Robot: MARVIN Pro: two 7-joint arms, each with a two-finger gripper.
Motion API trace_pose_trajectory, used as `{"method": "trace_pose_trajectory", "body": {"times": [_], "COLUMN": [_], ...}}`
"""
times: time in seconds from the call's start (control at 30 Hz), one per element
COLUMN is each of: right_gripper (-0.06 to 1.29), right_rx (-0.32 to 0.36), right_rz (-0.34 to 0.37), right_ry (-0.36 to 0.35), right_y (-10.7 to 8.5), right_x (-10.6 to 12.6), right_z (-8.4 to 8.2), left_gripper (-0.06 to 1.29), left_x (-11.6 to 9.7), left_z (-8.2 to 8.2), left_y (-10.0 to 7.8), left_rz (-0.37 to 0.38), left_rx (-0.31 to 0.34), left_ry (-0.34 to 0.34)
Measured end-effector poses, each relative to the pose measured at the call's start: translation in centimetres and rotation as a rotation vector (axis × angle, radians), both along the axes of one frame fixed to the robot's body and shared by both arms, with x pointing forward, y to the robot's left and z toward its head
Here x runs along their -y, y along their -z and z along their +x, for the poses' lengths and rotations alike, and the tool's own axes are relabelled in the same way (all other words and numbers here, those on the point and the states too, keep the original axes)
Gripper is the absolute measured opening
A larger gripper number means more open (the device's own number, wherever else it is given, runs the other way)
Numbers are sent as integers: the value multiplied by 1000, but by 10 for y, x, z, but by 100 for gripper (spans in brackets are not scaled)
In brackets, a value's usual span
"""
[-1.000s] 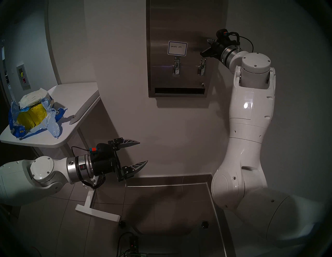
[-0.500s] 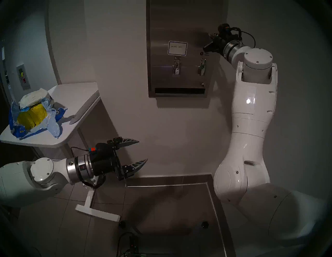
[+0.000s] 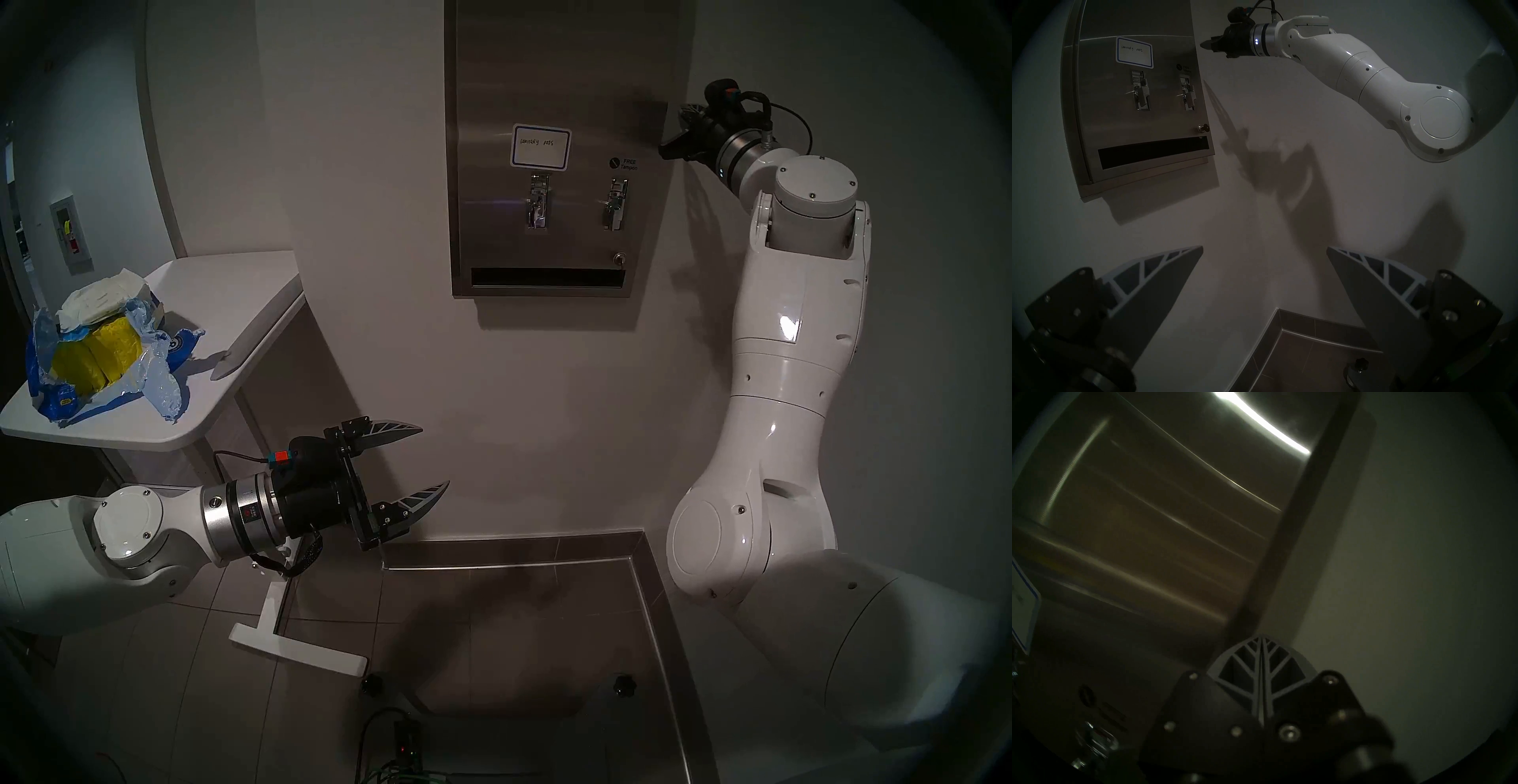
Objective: Open the dispenser door, put the pads inside, close the door
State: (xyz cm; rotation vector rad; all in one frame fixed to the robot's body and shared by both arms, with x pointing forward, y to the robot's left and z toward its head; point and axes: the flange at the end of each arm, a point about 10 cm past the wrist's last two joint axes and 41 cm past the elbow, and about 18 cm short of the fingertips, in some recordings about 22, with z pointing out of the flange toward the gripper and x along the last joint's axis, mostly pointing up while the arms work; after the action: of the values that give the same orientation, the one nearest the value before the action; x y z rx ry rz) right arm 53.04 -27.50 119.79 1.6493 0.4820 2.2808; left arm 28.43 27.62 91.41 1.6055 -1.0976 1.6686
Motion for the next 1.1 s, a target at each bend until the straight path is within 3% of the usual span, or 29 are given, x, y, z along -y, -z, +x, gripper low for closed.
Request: {"method": "trace_pose_trajectory", "body": {"times": [0.5, 0.83, 1.1], "right_gripper": [-4, -4, -4], "right_rx": [-30, -76, -109], "right_rz": [32, 58, 81], "right_ry": [114, 169, 184], "right_y": [21, 53, 78], "right_x": [46, 68, 74], "right_z": [-8, -18, -26], "left_gripper": [123, 123, 123], "left_x": [0, 0, -1], "left_z": [-3, -5, -7], "left_y": [2, 4, 6], "left_rz": [-20, -27, -29], "left_rx": [7, 14, 21], "left_ry": [-19, -29, -34]}}
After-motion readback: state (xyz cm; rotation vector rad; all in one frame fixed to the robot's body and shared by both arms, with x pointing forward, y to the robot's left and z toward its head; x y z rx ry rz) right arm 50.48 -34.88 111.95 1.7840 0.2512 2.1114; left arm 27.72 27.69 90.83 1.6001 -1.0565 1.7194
